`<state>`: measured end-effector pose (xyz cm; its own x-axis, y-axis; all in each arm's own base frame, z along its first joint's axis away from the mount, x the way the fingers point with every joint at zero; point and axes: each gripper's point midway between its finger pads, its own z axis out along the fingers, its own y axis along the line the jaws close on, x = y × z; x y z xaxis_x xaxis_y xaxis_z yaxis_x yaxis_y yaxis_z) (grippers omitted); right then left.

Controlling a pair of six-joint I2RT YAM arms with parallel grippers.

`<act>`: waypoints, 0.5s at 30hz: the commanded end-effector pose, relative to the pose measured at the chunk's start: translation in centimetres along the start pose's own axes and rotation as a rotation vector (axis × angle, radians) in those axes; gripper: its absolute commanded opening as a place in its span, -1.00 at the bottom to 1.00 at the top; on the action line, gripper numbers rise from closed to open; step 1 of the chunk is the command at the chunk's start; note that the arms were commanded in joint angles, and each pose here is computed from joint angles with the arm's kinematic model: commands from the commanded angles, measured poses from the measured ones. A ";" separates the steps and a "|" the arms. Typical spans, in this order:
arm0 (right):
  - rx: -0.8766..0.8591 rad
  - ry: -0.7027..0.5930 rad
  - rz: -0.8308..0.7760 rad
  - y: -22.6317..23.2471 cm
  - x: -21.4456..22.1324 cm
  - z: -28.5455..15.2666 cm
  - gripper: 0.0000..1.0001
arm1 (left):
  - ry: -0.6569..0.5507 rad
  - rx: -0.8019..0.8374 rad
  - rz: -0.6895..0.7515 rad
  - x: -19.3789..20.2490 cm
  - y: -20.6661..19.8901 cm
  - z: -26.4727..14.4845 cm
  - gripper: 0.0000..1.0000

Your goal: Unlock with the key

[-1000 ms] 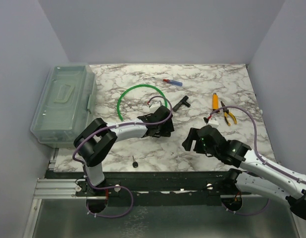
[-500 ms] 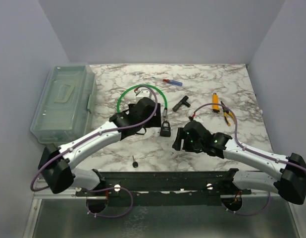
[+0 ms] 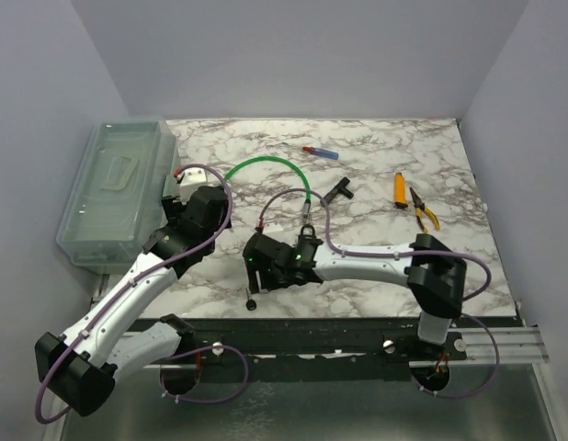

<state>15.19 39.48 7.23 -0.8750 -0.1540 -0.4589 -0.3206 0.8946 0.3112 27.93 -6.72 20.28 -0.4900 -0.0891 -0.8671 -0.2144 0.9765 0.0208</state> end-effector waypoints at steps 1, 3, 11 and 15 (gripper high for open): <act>0.095 0.033 -0.073 1.3 1.2 2.0 0.44 | -0.100 -0.125 -0.073 -2.0 3.4 -0.3 0.73; 0.099 0.051 -0.099 2.3 1.7 2.8 0.43 | -0.123 -0.162 -0.110 -2.5 4.7 -0.6 0.72; 0.113 0.112 -0.151 3.5 3.7 4.5 0.29 | -0.158 -0.198 -0.171 -3.0 6.4 -1.1 0.69; 0.132 0.133 -0.187 3.8 4.6 4.5 0.22 | -0.147 -0.187 -0.172 -2.8 6.2 -0.9 0.68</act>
<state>12.60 44.39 3.10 -0.8619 -0.3116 -0.4000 -0.4077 0.8949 0.1814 27.24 -1.15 23.70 -0.3151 -0.2011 -0.9275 -0.4172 0.9072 -0.0549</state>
